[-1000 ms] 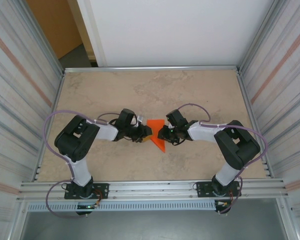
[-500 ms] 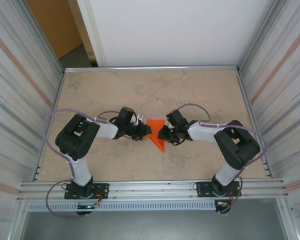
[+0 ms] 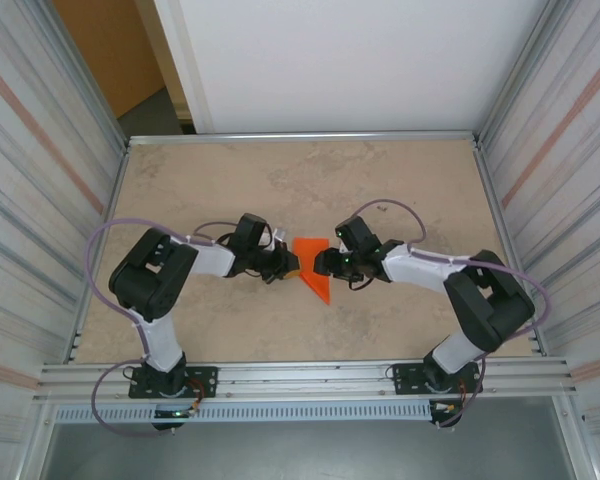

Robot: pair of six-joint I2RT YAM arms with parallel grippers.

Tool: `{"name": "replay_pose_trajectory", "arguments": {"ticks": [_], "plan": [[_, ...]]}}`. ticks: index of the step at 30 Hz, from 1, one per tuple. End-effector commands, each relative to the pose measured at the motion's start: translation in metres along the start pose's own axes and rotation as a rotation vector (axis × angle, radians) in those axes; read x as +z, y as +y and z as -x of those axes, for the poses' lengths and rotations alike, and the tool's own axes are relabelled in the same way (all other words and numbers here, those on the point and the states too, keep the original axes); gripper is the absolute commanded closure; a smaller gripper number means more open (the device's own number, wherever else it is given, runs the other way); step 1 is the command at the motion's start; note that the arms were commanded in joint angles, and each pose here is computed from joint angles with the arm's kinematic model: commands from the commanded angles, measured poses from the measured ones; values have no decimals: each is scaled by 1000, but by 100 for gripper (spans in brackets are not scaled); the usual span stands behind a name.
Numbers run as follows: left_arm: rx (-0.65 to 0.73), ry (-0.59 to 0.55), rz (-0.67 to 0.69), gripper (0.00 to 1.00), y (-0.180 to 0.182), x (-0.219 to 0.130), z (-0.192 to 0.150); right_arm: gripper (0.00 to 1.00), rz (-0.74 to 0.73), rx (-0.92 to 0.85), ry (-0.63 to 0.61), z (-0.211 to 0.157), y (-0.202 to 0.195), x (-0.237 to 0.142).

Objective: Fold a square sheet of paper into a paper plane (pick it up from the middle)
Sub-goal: Fourth fold the wing at the center of the table.

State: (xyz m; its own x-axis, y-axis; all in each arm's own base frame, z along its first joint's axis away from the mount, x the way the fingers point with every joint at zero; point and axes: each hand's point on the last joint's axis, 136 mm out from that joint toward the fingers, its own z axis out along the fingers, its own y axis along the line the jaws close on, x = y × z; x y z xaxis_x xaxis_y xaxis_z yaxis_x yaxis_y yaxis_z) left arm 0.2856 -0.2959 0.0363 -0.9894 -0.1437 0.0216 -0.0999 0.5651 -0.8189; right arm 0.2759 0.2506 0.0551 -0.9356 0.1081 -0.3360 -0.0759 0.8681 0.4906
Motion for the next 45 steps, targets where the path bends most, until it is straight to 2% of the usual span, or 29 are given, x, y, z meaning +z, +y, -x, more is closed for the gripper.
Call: {"name": "replay_pose_trajectory", "arguments": {"ticks": [1, 4, 7, 15, 21, 26, 32, 45], "plan": [[-7, -70, 34, 95, -1, -17, 5, 40, -94, -226, -113, 12, 3, -24], [-39, -119, 75, 95, 4, -26, 5, 40, -135, -418, -178, 10, 16, -34], [-78, -161, 89, 95, 7, -33, 6, 41, -97, -569, -196, -3, 32, -34], [-105, -216, 115, 95, 3, -42, 5, 46, -69, -781, -147, -38, 58, -8], [-103, -197, 120, 94, -1, -37, 4, 56, -118, -798, -149, -37, 66, 11], [-106, -199, 113, 94, -3, -37, 4, 59, -119, -778, -159, -38, 65, 23], [-109, -196, 108, 94, -5, -38, 4, 62, -116, -783, -147, -43, 66, 32], [-116, -186, 95, 93, -7, -37, 2, 68, -207, -751, -179, -37, 49, 39]]}}
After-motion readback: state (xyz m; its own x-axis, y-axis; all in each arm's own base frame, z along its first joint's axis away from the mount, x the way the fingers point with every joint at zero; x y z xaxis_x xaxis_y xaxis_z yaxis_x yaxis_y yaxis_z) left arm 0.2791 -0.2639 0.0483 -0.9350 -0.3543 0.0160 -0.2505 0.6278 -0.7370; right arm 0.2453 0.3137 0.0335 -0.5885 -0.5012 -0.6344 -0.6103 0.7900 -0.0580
